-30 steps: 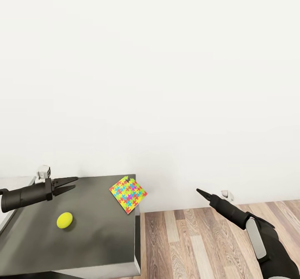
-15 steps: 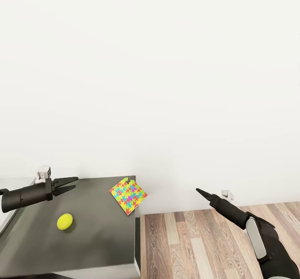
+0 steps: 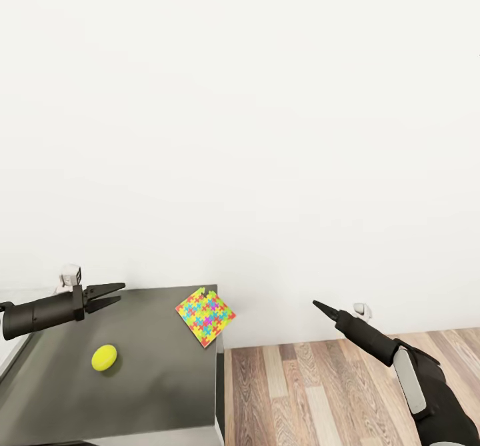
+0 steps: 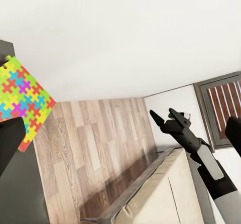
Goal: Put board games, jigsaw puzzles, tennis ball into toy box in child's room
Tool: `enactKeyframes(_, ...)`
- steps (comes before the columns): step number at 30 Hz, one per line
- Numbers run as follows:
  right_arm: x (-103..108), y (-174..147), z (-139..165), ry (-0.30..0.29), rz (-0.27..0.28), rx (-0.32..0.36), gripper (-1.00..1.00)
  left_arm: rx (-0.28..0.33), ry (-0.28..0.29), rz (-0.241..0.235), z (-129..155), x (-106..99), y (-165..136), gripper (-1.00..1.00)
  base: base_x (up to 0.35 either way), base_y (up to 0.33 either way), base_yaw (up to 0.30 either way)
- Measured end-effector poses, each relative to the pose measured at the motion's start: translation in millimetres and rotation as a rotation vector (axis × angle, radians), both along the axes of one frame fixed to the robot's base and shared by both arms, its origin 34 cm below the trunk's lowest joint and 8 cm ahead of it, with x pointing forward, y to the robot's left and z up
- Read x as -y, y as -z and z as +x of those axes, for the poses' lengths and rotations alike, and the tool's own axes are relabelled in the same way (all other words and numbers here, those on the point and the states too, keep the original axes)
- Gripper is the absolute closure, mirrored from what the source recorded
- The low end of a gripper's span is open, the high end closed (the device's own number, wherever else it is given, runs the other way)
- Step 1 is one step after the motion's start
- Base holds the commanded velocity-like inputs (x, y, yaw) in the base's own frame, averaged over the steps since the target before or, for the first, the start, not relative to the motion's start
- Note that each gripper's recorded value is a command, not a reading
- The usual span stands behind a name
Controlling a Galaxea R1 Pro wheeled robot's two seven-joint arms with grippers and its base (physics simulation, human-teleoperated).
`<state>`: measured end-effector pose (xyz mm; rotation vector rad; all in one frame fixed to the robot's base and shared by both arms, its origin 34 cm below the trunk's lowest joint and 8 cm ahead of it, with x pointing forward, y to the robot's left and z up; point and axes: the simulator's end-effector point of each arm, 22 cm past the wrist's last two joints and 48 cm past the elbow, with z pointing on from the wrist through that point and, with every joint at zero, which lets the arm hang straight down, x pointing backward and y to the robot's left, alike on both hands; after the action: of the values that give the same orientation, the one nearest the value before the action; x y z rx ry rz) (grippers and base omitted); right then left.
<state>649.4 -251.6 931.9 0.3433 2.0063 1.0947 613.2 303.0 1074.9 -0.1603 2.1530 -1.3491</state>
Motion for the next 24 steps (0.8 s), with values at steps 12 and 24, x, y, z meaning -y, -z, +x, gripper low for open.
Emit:
enactKeyframes(12, 3, -12, 2, 0.007, 0.004, 0.023, -1.00, 0.021, 0.000, -0.001, -2, 0, -10, -1.00, 0.000, 0.000, 0.000)
enactKeyframes(24, 10, -24, 3, 0.025, 0.009, 0.045, -1.00, 0.041, 0.001, -0.004, -3, 1, -20, -1.00, 0.000, 0.000, 0.000)
